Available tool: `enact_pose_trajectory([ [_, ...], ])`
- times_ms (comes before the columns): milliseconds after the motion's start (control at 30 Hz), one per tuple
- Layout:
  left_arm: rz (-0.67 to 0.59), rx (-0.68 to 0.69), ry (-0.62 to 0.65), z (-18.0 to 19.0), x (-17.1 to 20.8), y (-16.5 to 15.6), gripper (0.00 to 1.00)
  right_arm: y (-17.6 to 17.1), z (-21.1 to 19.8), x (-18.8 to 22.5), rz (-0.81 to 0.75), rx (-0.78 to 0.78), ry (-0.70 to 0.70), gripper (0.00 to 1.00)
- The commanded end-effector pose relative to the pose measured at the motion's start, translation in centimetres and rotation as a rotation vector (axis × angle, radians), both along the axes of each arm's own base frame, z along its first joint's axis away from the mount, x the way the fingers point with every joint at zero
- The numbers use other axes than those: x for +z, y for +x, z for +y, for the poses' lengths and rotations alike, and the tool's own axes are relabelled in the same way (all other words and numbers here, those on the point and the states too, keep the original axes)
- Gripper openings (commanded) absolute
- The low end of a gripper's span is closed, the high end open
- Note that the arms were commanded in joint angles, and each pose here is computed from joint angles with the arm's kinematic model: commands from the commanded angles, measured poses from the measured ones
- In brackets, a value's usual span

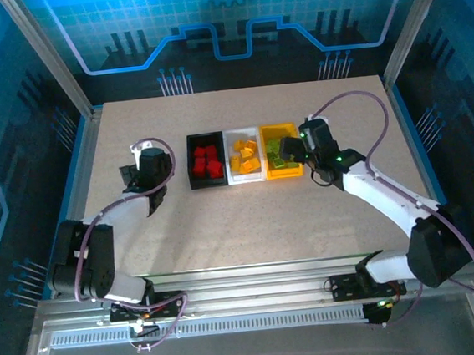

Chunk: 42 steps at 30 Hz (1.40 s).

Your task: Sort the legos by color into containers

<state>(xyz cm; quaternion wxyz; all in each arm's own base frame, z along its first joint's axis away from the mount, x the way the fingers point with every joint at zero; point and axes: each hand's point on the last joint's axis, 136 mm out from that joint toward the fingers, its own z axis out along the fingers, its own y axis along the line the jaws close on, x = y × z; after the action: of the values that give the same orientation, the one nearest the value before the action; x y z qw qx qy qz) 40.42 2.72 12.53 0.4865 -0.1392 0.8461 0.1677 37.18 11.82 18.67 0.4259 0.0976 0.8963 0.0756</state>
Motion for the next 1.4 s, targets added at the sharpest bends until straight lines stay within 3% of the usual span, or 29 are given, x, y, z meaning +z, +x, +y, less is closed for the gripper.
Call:
enact_pose_trajectory([
  [0,-0.038,-0.049,0.045,0.2,1.5,2.0,0.99,0.1,-1.8,1.1,-0.051,-0.051,-0.024,1.00],
  [100,-0.005,-0.017,0.012,1.1,-0.3,1.2,0.99,-0.2,-2.5,1.3,-0.072,-0.058,-0.026,1.00],
  [367,-0.164,-0.177,-0.083,-0.7,-2.0,-0.2,0.99,-0.7,-5.1,1.6,-0.170,-0.113,0.004,1.00],
  [500,-0.265,-0.271,-0.115,-1.4,-2.6,-1.0,0.99,-0.8,-9.6,0.0,-0.085,-0.251,0.042,1.00],
  [567,-0.208,-0.258,-0.132,-1.5,-3.0,-0.9,0.99,-0.8,-11.9,-0.6,-0.083,-0.289,0.020,1.00],
  [700,-0.233,-0.231,-0.126,-0.9,-2.8,-1.0,0.99,-0.2,-12.9,-0.4,-0.215,-0.169,-0.087,1.00],
  [833,-0.236,-0.236,-0.122,-1.0,-2.8,-1.0,0.99,-0.4,-13.2,0.3,-0.394,-0.085,-0.300,1.00],
  [900,-0.236,-0.237,-0.122,-1.0,-2.8,-1.0,0.99,-0.4,-13.4,-1.1,-0.371,-0.054,-0.347,1.00],
  [1367,-0.235,-0.241,-0.124,-1.1,-2.8,-1.0,0.99,2.6,-10.1,-9.0,-0.297,0.113,-0.299,1.00],
])
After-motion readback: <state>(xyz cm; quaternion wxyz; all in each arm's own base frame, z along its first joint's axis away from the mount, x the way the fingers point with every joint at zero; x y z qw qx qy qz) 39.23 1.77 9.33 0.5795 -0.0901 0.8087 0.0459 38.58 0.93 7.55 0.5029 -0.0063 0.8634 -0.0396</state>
